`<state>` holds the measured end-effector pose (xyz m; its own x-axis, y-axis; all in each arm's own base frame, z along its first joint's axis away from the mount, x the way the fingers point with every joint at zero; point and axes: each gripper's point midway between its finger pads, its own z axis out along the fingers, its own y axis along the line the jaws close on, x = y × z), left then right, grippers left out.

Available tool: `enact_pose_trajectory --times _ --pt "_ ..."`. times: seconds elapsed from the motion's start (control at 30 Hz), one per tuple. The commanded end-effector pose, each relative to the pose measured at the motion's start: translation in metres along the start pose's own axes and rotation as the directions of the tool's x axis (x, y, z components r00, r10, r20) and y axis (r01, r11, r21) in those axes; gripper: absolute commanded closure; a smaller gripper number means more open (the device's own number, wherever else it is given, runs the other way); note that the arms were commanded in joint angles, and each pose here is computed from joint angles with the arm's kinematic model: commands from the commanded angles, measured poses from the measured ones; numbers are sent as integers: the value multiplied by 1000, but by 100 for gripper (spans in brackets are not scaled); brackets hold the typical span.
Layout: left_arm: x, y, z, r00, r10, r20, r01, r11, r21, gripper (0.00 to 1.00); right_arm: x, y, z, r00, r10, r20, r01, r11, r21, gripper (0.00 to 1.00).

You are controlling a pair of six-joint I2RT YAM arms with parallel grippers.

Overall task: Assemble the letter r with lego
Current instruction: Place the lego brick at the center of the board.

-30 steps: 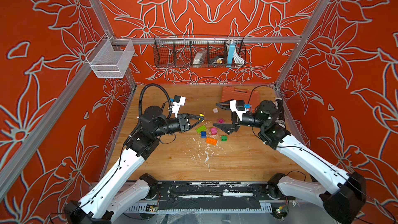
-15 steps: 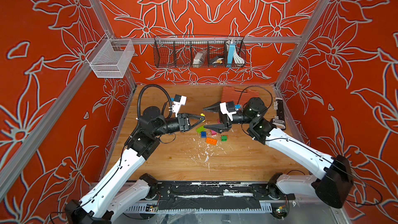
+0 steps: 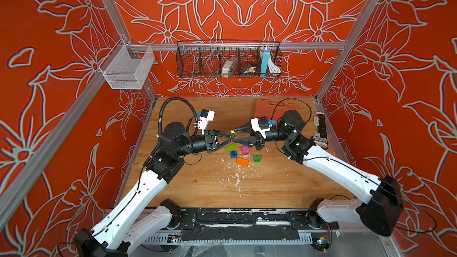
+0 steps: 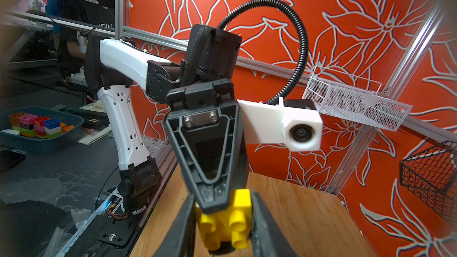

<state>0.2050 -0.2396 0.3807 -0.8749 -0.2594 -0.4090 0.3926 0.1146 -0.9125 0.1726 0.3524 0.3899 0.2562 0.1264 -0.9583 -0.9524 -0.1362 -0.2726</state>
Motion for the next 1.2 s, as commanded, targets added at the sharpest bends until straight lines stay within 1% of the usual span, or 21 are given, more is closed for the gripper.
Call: enact_pose_trajectory --times 0.0,0.07,0.1,0.13,0.17,0.23,0.3,0.33,0.4,0.43,0.47,0.5,0.53,0.6,0.73,0.8,0.83,0.87,0.97,1.07,1.17 --pt "2 -16 -1 997 74 -6 -74 996 51 87 -10 9 -2 1000 23 -5 -23 999 -28 79" --pt "2 -19 -2 997 76 -7 -75 996 52 85 -8 11 -5 1000 23 -20 -23 1000 -10 83" --pt "2 -20 -3 997 78 -3 -78 996 46 80 -7 11 -7 999 25 -29 -25 1000 6 85" --pt "2 -20 -4 997 80 4 -80 996 36 70 -6 10 -9 999 33 -42 -31 999 28 88" --pt "2 -20 -6 996 83 9 -83 996 27 58 -4 8 -11 998 43 -56 -40 998 55 91" --pt "1 -20 -9 995 97 18 -97 995 -5 28 3 5 -17 993 67 -100 -55 991 119 99" --pt "0 -16 -13 993 111 31 -109 992 -60 8 14 3 -24 984 96 -147 -69 982 177 100" --pt "0 -13 -15 992 120 37 -116 989 -93 2 21 2 -28 978 121 -169 -84 974 211 100" --pt "-1 -5 -22 988 148 43 -138 975 -175 1 39 0 -37 956 202 -212 -136 948 289 100" --pt "-2 5 -27 986 157 49 -140 959 -247 1 48 -1 -43 937 258 -236 -170 926 336 100" --pt "-2 15 -33 986 159 54 -135 941 -309 1 61 -1 -49 909 326 -260 -212 899 384 100" --pt "-2 25 -39 984 167 61 -133 918 -373 1 77 -2 -56 868 406 -286 -254 858 447 100" --pt "-3 38 -47 983 169 71 -120 886 -448 1 92 2 -62 827 460 -322 -274 831 483 100" --pt "-4 66 -66 982 162 99 -73 805 -588 2 121 12 -71 739 547 -393 -279 780 561 100" --pt "-3 118 -107 979 145 141 27 596 -802 5 170 40 -81 549 667 -504 -268 711 650 100" --pt "-4 135 -123 975 149 166 67 512 -856 7 190 50 -82 478 696 -536 -253 693 675 100" --pt "-5 140 -129 971 159 176 78 488 -869 8 201 54 -83 446 704 -553 -234 688 687 100" --pt "-6 143 -133 969 167 184 84 475 -876 8 210 57 -83 420 707 -569 -215 686 695 100" --pt "-8 150 -146 959 194 209 108 429 -897 9 241 70 -81 313 716 -624 -183 691 700 100" --pt "-8 154 -164 944 232 234 139 363 -921 10 267 82 -76 186 720 -669 -182 694 696 100" --pt "-5 155 -182 930 268 252 164 311 -936 10 286 89 -68 85 698 -711 -163 714 681 100"
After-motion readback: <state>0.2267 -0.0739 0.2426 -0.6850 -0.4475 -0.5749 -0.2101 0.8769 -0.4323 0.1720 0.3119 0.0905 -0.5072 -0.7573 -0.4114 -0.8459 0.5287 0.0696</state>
